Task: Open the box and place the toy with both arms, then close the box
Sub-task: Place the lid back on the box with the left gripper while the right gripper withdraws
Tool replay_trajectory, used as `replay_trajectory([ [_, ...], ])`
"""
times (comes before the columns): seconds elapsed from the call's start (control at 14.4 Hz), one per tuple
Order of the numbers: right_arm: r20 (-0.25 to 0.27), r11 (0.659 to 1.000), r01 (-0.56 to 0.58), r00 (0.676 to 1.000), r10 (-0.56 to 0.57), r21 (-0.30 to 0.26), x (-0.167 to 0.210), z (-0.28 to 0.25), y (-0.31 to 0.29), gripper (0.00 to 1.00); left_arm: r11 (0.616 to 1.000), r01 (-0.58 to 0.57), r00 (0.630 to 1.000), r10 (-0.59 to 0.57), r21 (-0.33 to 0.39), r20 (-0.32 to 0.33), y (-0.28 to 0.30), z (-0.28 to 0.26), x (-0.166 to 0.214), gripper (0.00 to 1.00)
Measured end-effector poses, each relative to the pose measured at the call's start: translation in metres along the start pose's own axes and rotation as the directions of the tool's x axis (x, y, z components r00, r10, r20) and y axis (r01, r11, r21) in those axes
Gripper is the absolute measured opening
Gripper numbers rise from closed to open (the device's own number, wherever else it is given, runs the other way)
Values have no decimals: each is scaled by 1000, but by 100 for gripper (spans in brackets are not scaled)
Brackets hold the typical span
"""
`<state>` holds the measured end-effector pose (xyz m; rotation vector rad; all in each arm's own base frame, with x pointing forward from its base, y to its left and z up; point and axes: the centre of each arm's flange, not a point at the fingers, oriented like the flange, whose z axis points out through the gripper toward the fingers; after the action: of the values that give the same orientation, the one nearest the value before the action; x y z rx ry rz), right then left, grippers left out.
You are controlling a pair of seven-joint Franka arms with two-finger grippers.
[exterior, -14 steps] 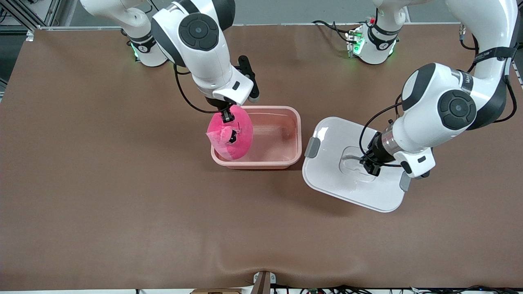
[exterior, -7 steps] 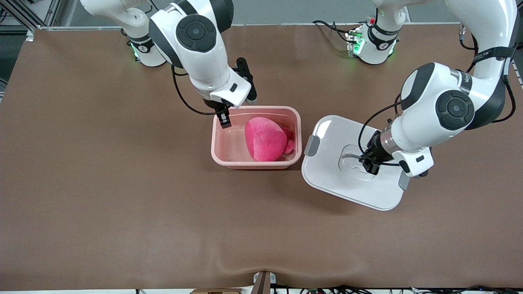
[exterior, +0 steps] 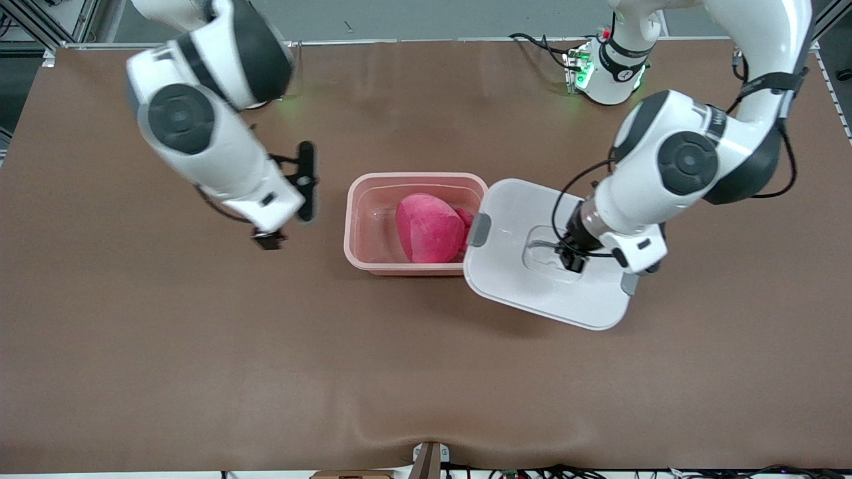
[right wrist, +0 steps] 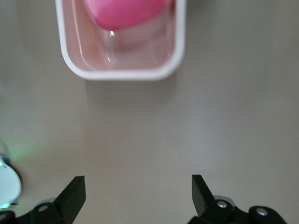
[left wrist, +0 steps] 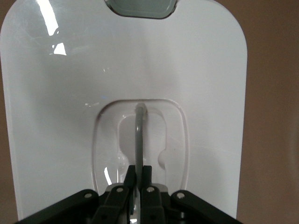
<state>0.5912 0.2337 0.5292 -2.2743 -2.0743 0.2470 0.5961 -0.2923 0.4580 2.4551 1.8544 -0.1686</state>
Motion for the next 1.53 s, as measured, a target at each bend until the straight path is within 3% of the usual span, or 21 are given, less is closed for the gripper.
replay_trajectory([
  [0.21,-4,978,-207,978,207,-12,-54,-38,-7,100,999,44,999,-44,-13,7,-8,4,-48,7],
  [0.49,-44,936,-348,937,346,-58,-105,-63,-3,100,991,118,993,-116,-57,34,-15,4,-94,7],
  [0.76,-39,827,-562,827,561,-27,-157,-50,15,100,978,172,985,-175,-121,-14,-28,17,-142,7],
  [1.18,-41,698,-715,699,714,-30,-236,-54,22,100,940,248,961,-270,-234,-66,-46,56,-208,7],
  [1.32,-75,668,-742,670,739,-55,-257,-60,23,100,926,258,954,-289,-276,-78,-52,70,-226,7],
  [1.46,-161,647,-753,657,736,-119,-263,-66,25,100,917,263,950,-300,-299,-85,-58,82,-239,7],
  [1.53,-178,621,-774,633,754,-123,-266,-65,21,100,921,251,953,-289,-298,-89,-61,87,-245,7],
])
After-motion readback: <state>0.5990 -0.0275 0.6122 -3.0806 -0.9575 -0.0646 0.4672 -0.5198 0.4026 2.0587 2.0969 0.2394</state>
